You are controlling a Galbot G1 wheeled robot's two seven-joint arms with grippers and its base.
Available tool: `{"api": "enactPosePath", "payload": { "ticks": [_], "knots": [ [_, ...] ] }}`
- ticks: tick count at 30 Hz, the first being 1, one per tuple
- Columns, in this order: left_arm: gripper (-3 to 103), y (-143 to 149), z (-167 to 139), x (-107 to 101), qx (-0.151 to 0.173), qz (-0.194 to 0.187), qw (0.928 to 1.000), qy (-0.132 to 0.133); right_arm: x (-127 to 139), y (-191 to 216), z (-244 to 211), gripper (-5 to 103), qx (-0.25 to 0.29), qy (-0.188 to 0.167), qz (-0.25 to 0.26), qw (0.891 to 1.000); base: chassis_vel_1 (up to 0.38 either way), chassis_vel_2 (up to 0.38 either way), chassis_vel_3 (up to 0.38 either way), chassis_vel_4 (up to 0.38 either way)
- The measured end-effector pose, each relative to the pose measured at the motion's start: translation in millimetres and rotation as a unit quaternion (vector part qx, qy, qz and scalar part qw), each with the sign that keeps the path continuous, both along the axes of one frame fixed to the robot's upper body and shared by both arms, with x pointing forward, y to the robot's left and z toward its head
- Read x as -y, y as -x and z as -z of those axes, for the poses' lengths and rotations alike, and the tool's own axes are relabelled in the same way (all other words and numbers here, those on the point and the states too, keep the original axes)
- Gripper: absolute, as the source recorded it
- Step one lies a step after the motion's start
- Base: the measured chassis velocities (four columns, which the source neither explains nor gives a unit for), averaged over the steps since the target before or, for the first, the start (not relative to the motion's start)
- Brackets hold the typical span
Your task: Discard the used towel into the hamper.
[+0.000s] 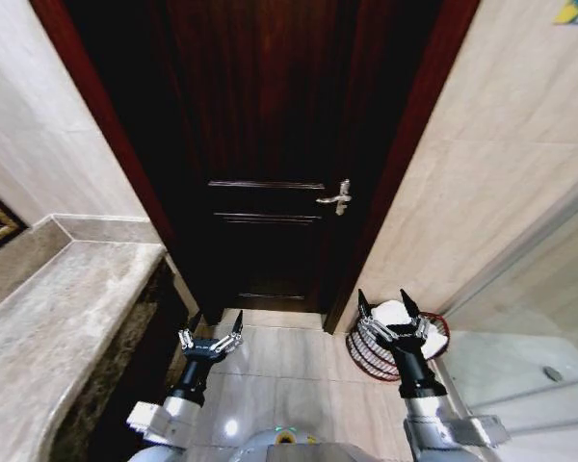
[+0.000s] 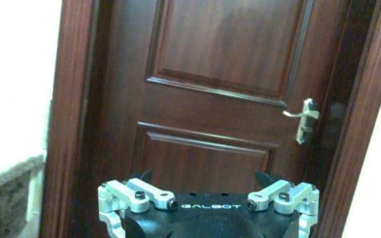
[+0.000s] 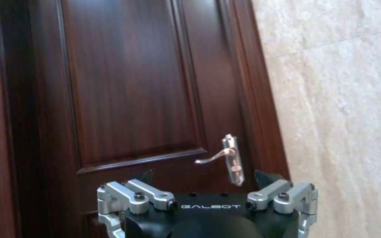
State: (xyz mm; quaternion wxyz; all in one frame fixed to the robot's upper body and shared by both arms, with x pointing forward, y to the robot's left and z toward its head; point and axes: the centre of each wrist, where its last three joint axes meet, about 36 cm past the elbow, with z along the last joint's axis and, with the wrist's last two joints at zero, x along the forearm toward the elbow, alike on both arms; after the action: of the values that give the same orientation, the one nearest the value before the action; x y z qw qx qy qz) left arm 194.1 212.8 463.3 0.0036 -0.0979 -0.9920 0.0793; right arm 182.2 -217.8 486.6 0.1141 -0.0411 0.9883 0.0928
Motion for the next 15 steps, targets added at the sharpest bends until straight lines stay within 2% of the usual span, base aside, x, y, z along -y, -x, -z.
{"api": "enactPosePath", "payload": {
  "ticks": [4, 15],
  "knots": [
    [100, 0.0, 0.0, 0.0, 0.000, 0.000, 1.0000, 0.000, 0.0, 0.0, 0.0, 100, 0.000, 0.000, 0.000, 1.000, 0.044, 0.014, -0.021, -0.011],
    [100, 0.0, 0.0, 0.1, 0.000, 0.000, 1.0000, 0.000, 0.1, 0.0, 0.0, 100, 0.000, 0.000, 0.000, 1.000, -0.052, -0.051, 0.030, 0.017]
  ]
}}
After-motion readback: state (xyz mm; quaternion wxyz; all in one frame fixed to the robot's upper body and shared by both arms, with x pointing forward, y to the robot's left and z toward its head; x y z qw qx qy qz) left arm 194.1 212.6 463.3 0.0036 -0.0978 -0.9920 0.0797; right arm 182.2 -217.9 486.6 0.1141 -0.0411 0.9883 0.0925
